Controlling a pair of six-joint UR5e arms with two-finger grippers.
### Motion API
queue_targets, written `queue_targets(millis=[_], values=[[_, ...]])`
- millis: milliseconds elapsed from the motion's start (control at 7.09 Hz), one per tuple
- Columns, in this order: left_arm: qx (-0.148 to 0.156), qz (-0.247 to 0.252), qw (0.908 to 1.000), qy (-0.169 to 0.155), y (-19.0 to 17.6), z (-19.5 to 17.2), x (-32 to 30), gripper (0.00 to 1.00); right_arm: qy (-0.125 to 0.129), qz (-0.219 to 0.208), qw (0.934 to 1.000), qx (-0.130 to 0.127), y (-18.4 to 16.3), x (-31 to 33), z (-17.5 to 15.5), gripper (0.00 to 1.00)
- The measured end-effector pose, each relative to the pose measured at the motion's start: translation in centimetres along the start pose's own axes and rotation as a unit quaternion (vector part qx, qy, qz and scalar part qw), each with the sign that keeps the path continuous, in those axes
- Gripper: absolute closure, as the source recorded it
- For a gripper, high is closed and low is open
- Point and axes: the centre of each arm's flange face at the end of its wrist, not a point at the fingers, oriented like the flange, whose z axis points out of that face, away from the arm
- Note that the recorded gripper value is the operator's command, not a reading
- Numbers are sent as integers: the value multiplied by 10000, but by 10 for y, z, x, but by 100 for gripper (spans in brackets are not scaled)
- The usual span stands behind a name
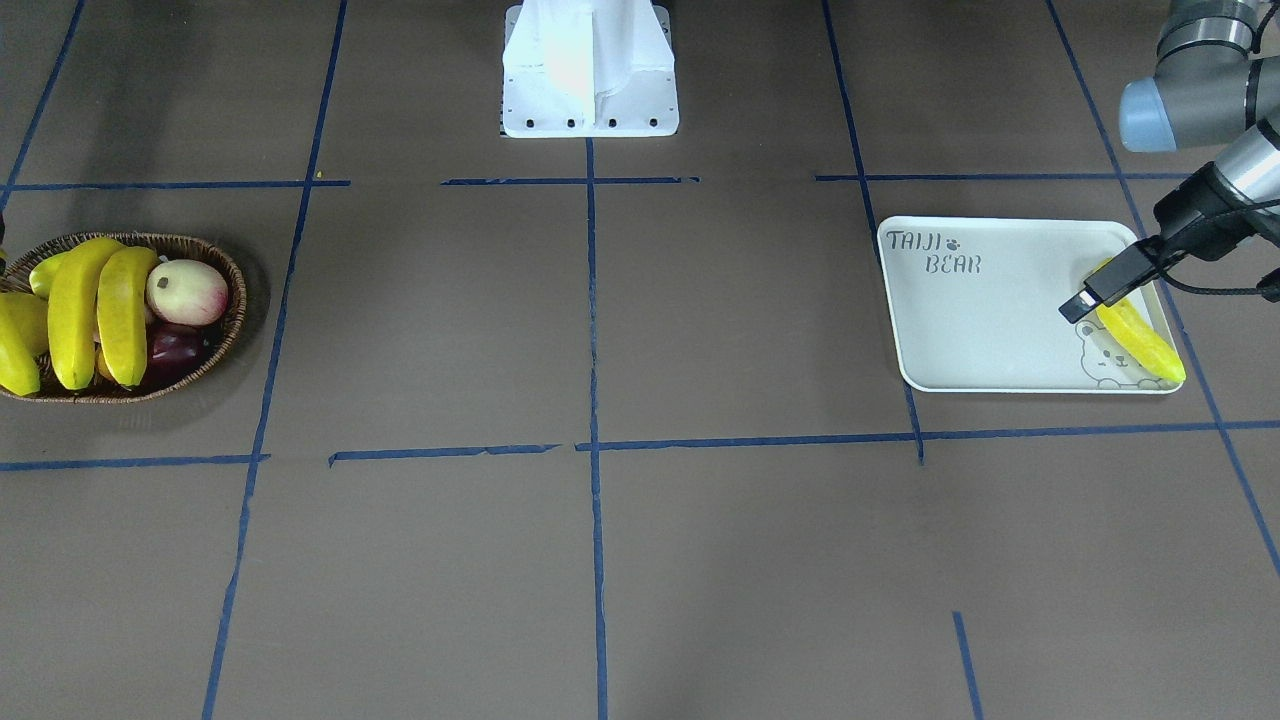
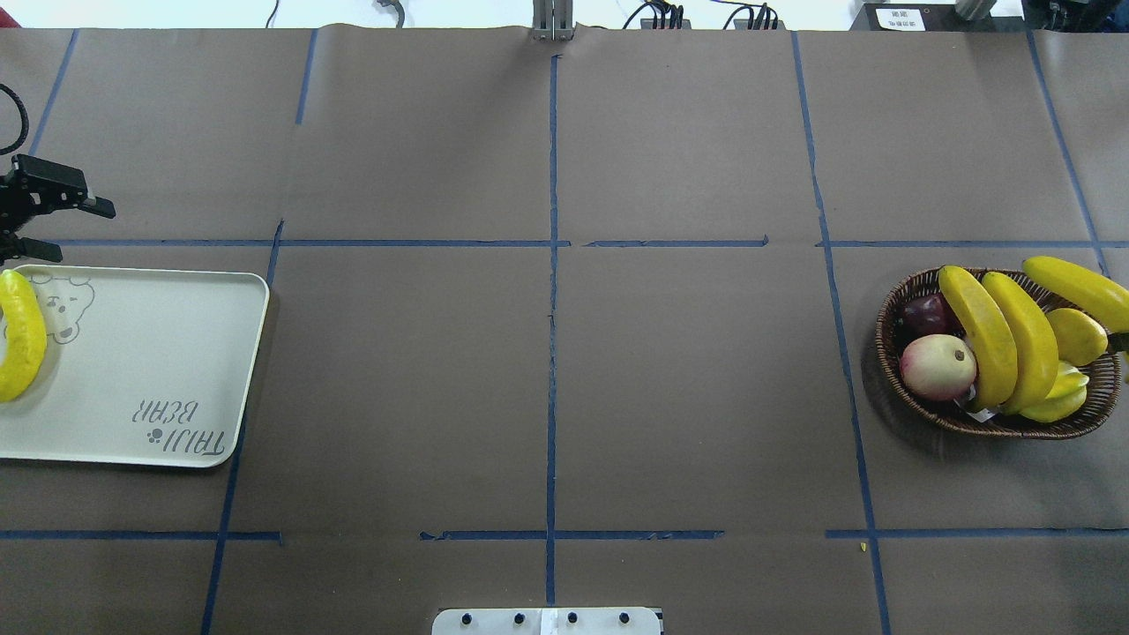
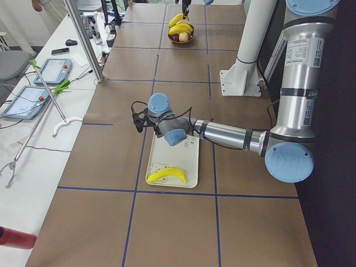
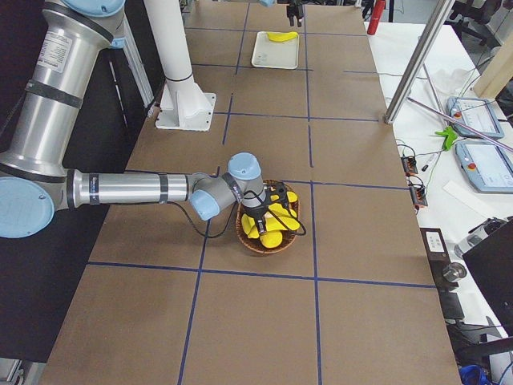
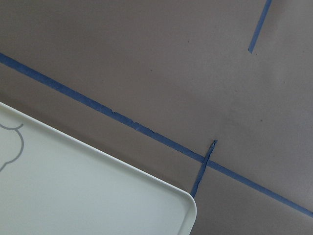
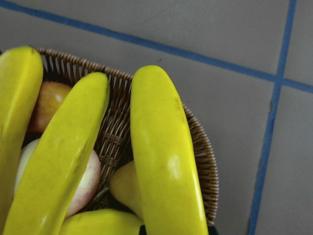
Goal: Transfer all bananas from basket to plate
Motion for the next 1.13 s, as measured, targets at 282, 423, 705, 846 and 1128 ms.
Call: queue_targets(millis=[282, 423, 705, 846, 1128], values=[[-45, 35, 10000, -13, 3, 5, 2, 0, -79, -156, 9987, 479, -26, -2, -39, 96], [-102, 85, 9999, -17, 7, 11, 6, 0, -302, -100, 9977, 607, -43, -16, -49, 98], [-192, 222, 9996, 38, 14, 20, 25, 0, -935, 191, 9932, 664, -90, -74, -51, 96], [-235, 331, 9991, 104, 17, 25, 40, 0, -1286, 339, 9890, 650, -117, -122, -50, 96], [-287, 556, 9975, 322, 22, 28, 83, 0, -1975, 738, 9762, 509, -156, -230, -53, 96]])
